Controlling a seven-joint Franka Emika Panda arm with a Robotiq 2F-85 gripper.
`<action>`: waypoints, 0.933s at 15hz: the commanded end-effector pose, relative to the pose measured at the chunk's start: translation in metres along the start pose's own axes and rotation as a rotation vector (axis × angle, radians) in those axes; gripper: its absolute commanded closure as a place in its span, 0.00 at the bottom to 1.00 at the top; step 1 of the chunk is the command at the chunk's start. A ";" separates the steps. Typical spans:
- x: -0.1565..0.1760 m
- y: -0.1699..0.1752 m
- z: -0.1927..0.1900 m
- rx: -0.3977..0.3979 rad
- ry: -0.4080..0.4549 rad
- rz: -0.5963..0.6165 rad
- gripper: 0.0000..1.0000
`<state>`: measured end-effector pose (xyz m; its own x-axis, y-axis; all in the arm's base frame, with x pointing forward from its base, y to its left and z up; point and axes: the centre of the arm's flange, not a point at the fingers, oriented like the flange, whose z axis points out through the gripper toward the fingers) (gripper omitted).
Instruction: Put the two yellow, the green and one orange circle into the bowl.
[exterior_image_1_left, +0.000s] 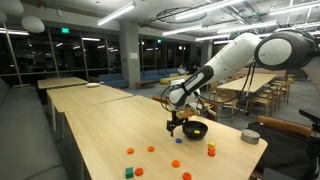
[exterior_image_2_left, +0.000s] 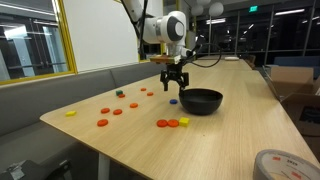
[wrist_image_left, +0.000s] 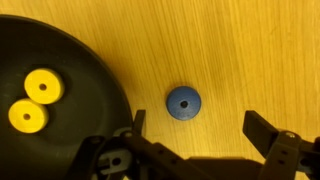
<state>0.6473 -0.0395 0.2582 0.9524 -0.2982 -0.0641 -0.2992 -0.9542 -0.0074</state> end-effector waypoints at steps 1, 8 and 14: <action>-0.004 -0.001 0.009 0.004 0.061 0.066 0.00; -0.014 -0.015 0.029 0.034 0.094 0.103 0.00; -0.015 -0.014 0.027 0.014 0.114 0.142 0.00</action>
<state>0.6385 -0.0215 0.2267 0.9142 -0.4049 0.0137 -0.4045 -0.9141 -0.0272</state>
